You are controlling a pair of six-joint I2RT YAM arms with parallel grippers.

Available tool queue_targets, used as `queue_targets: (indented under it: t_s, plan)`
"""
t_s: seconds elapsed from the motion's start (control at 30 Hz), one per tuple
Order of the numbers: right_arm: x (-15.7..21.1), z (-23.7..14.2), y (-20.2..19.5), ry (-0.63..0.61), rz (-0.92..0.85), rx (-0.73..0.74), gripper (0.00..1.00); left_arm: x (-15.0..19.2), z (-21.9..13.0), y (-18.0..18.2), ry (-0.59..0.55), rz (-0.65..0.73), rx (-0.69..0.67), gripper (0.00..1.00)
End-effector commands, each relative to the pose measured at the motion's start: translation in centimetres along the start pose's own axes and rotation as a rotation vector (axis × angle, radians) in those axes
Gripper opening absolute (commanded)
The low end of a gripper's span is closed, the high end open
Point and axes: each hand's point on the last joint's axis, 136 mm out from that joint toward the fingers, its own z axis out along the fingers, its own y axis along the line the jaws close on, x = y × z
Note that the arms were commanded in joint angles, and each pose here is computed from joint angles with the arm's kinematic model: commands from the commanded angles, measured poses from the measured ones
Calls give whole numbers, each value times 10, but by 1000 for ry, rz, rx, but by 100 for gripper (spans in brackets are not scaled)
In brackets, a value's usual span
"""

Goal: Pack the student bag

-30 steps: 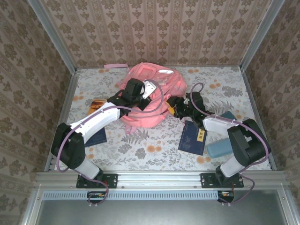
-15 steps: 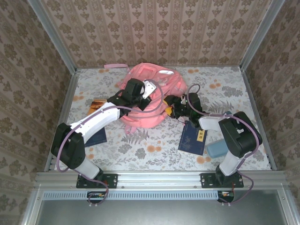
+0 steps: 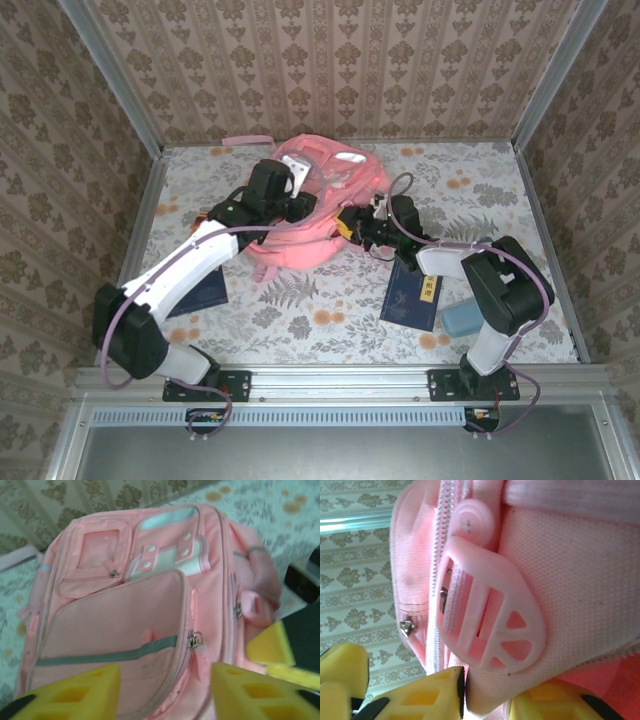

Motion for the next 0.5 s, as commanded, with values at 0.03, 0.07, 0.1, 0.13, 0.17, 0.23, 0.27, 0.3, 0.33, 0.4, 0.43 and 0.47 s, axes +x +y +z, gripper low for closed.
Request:
queue_targets:
  t_s: [0.03, 0.07, 0.1, 0.13, 0.17, 0.23, 0.27, 0.3, 0.33, 0.4, 0.43, 0.47]
  plan:
    - [7, 9, 51, 33, -117, -114, 24, 26, -30, -8, 87, -301, 61, 58]
    - [8, 11, 50, 35, -119, -112, 23, 34, -32, -14, 106, -353, 85, 58]
    - [9, 13, 50, 38, -121, -110, 22, 42, -33, -19, 124, -397, 104, 59]
    - [9, 15, 49, 39, -121, -107, 21, 51, -33, -27, 142, -438, 137, 58]
    - [10, 17, 48, 42, -124, -106, 21, 59, -32, -34, 159, -479, 163, 58]
    - [11, 20, 46, 47, -124, -102, 20, 69, -30, -50, 171, -528, 217, 57]
    - [12, 22, 45, 50, -124, -101, 20, 74, -26, -57, 174, -548, 240, 55]
    - [13, 23, 45, 53, -125, -100, 20, 77, -22, -62, 174, -565, 253, 54]
    - [14, 24, 45, 56, -125, -100, 20, 80, -18, -68, 178, -580, 273, 52]
    - [16, 26, 46, 63, -126, -101, 19, 85, -8, -75, 198, -607, 289, 48]
    - [17, 27, 46, 65, -127, -102, 19, 87, -4, -78, 207, -613, 294, 45]
    - [18, 28, 46, 67, -127, -101, 19, 89, 1, -78, 213, -618, 284, 44]
